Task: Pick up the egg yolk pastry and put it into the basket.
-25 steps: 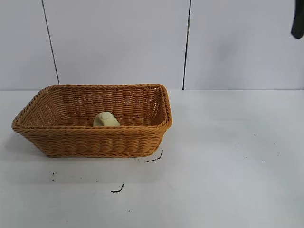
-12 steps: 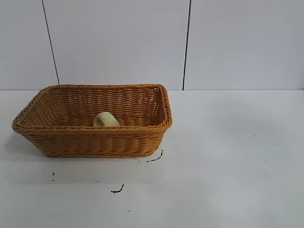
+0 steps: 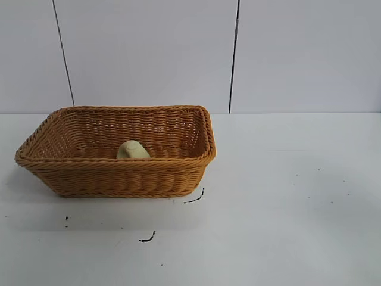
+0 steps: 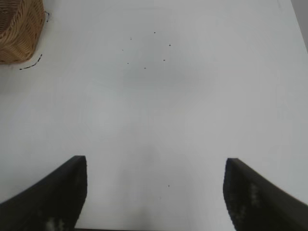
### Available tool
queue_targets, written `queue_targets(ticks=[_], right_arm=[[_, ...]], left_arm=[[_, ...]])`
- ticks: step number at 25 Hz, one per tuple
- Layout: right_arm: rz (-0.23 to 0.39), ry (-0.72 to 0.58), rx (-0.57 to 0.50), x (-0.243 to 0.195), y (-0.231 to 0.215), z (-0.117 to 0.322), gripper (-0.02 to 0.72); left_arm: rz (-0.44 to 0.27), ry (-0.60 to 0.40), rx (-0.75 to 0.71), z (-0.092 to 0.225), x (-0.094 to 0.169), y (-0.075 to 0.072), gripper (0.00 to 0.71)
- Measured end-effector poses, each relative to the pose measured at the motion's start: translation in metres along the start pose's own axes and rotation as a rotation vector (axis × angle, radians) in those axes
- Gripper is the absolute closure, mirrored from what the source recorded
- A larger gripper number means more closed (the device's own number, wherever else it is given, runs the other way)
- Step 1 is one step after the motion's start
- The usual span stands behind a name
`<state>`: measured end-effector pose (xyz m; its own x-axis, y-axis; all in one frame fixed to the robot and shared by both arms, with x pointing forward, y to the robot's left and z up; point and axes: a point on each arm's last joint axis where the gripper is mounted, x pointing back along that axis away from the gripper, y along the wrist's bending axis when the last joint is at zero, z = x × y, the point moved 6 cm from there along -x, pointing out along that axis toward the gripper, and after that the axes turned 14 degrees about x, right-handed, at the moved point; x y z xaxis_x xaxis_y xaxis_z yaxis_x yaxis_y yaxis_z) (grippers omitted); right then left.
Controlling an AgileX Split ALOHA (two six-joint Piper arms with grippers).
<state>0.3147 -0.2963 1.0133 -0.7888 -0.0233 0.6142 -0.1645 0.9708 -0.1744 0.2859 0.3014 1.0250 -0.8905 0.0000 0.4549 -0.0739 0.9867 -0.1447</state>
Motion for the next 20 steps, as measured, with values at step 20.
queue_targets(ticks=[20], right_arm=[[-0.006,-0.013,-0.005,0.0003,0.0011,-0.0012,0.143]], left_arm=[[0.0,0.0,0.0,0.0,0.0,0.0,0.014]])
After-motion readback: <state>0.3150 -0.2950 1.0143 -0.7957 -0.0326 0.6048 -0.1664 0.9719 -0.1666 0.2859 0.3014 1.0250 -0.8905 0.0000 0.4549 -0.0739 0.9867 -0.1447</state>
